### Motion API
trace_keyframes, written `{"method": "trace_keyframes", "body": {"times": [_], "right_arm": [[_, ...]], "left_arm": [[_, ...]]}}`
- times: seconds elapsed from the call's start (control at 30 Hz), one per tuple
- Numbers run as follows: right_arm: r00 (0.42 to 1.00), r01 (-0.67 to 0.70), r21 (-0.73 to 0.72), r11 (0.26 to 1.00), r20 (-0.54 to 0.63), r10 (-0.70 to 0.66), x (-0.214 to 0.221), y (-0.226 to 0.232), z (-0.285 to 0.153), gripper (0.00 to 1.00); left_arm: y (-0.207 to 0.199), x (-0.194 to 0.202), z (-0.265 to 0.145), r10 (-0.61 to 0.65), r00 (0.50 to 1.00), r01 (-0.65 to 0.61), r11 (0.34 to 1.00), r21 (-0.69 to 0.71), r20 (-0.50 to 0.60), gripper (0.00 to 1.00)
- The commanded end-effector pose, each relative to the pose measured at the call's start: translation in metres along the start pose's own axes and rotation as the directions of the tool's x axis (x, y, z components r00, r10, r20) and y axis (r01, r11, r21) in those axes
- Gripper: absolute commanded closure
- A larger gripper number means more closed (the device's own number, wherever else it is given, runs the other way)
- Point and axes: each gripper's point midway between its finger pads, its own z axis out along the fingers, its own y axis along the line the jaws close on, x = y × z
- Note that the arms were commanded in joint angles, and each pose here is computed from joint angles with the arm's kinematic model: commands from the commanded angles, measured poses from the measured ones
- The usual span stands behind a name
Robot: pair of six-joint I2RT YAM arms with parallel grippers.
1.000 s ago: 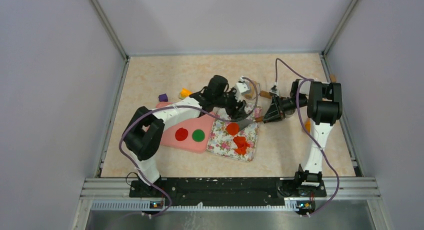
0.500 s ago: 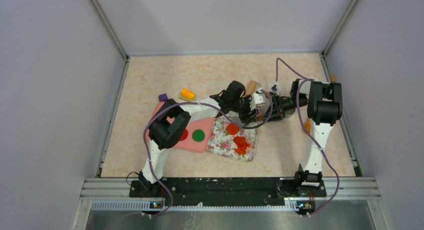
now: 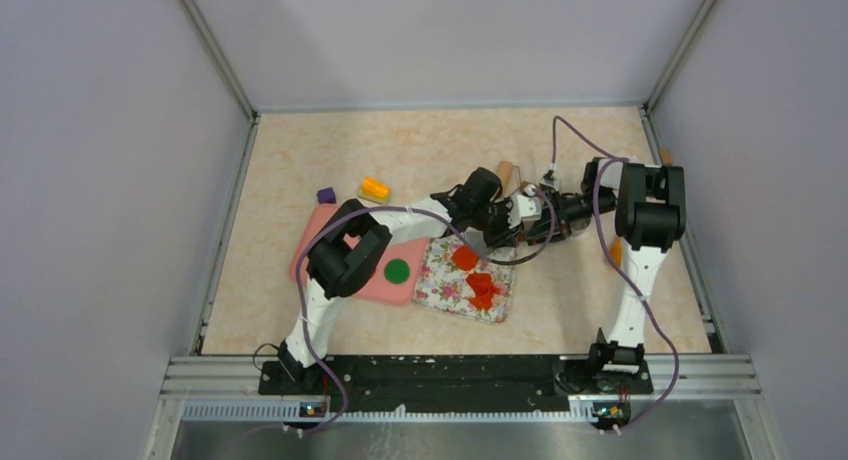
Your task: Roll out the dumpling wrappers from the dough
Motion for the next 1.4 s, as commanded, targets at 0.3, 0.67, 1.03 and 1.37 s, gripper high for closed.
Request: {"method": "trace_keyframes", "body": {"times": [0.3, 0.67, 1.03, 1.37], "right_arm": [[0.979, 0.115, 0.191, 0.975, 0.145, -0.144, -0.018, 0.014, -0.016, 0.52], [0.978, 0.073, 0.102, 0.992, 0.186, -0.091, 0.004, 0.016, 0.000, 0.51], [0.962, 0.090, 0.048, 0.995, 0.256, -0.099, -0.015, 0.028, -0.003, 0.51], [0.963, 0.063, 0.023, 0.998, 0.259, -0.067, -0.016, 0.022, -0.001, 0.74]], "left_arm": [[0.003, -0.012, 0.007, -0.135, 0.991, 0.136, 0.990, -0.040, 0.021, 1.00], [0.000, -0.014, 0.010, -0.256, 0.966, 0.257, 0.966, -0.038, 0.038, 1.00], [-0.003, -0.023, 0.008, -0.270, 0.960, 0.272, 0.962, -0.021, 0.068, 1.00], [-0.002, -0.024, 0.010, -0.277, 0.958, 0.279, 0.960, -0.020, 0.079, 1.00]]}}
